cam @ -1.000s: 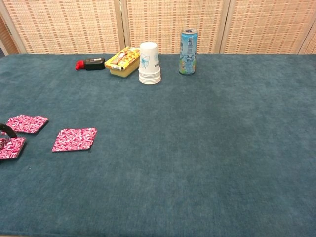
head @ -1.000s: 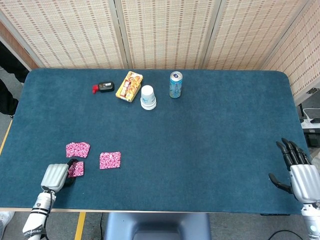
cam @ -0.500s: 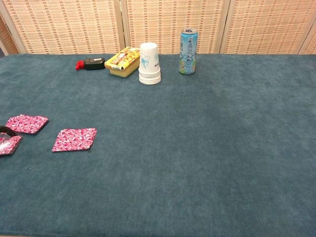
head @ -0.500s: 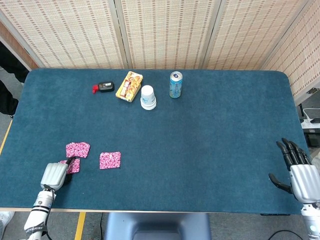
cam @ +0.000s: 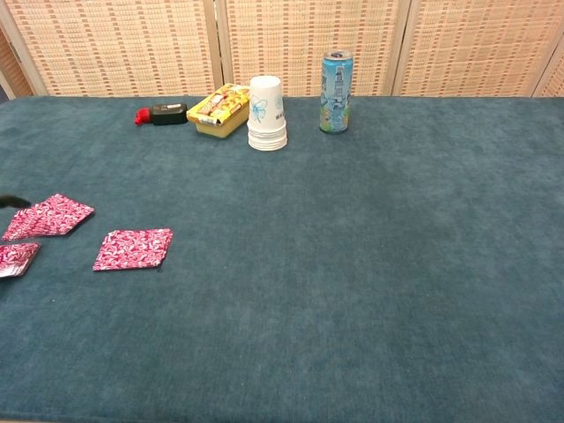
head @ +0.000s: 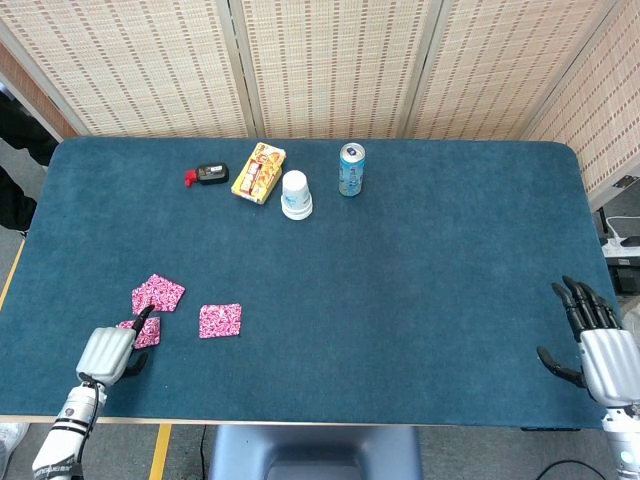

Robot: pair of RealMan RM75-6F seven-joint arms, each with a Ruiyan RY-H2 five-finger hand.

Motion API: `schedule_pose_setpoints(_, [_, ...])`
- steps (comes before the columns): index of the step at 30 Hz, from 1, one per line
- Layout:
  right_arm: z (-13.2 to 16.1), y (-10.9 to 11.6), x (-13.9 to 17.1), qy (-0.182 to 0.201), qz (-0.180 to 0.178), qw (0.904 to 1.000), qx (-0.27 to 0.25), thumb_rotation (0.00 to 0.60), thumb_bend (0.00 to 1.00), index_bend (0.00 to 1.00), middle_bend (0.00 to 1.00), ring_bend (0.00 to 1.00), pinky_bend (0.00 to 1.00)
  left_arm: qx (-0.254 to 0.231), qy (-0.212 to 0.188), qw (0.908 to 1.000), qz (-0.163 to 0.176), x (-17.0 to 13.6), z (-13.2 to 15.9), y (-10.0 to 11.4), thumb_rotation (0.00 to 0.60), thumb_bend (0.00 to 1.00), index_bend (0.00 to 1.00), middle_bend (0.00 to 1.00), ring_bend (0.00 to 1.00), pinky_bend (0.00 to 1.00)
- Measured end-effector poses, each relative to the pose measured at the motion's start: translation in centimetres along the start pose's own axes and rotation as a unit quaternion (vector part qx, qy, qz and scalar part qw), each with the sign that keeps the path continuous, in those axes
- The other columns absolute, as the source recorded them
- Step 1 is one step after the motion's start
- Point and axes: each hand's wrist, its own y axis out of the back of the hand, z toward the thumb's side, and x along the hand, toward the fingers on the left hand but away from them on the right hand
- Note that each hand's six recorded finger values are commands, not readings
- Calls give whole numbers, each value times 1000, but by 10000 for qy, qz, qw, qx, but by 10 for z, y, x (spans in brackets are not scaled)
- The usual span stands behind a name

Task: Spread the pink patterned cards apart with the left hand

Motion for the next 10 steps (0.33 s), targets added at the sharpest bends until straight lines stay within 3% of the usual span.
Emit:
schedule_pose_setpoints(5, [-1,0,-2,-12,17,10000,-8,600,198,0,0,0,140,-254,-240,9971,680,-6,9,32,600,383,226,945,956,1000])
schedule_pose_setpoints(8, [-1,0,-2,7,43,10000,1,600,197,0,0,0,140,-369,-385,9925,1103,-14,10,49,600,372,223,739,739,944])
schedule_pose_setpoints(10, [-1,-1,-1,7,61,10000,12,600,197,0,0,0,140,-451,-406,9914,1158,-18,7,52,600,369,206,596,582,800])
